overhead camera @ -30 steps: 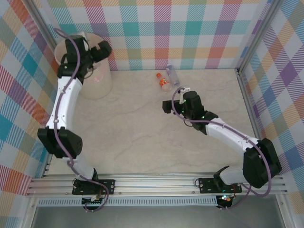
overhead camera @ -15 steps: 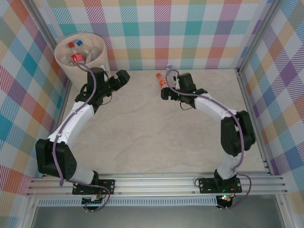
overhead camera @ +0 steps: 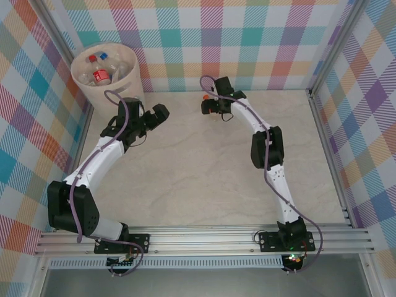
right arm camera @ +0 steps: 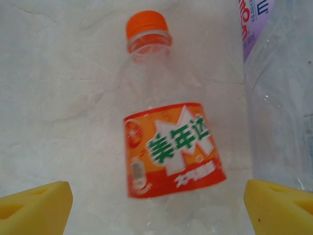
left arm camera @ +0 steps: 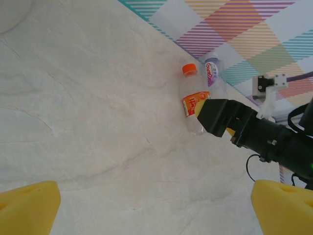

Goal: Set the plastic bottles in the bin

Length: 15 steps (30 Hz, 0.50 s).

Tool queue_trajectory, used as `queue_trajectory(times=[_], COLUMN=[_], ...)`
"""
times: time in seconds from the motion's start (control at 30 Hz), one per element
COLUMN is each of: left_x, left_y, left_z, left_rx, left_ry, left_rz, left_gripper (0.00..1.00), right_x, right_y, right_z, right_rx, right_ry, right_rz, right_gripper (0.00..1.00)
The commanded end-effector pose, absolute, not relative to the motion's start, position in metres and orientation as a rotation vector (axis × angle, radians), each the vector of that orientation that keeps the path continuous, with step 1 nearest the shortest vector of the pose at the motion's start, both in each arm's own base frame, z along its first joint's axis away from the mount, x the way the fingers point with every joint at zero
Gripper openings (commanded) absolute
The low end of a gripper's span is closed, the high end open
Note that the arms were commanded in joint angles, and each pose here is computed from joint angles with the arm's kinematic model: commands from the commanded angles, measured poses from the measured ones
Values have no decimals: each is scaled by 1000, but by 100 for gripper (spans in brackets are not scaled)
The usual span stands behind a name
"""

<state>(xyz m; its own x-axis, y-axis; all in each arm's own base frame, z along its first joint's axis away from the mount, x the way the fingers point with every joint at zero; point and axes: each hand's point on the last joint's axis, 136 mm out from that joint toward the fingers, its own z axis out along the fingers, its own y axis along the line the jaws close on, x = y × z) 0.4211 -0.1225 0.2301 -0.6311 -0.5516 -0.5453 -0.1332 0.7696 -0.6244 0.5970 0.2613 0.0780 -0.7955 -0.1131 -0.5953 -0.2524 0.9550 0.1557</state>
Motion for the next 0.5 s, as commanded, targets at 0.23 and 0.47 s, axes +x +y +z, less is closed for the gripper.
queue_trajectory(times=[0.23, 0.47], left_x=[424, 425], left_y=[-125, -129], left_z=[221, 215], left_rx=[-485, -493], left_ry=[2233, 2251], left_rz=[-669, -695], left_gripper=[100, 100], right_x=[586, 584], right_y=[263, 264], right_z=[53, 54], right_rx=[-258, -225], right_ry=[2585, 2589], right_rz=[318, 334], right_gripper=[80, 64])
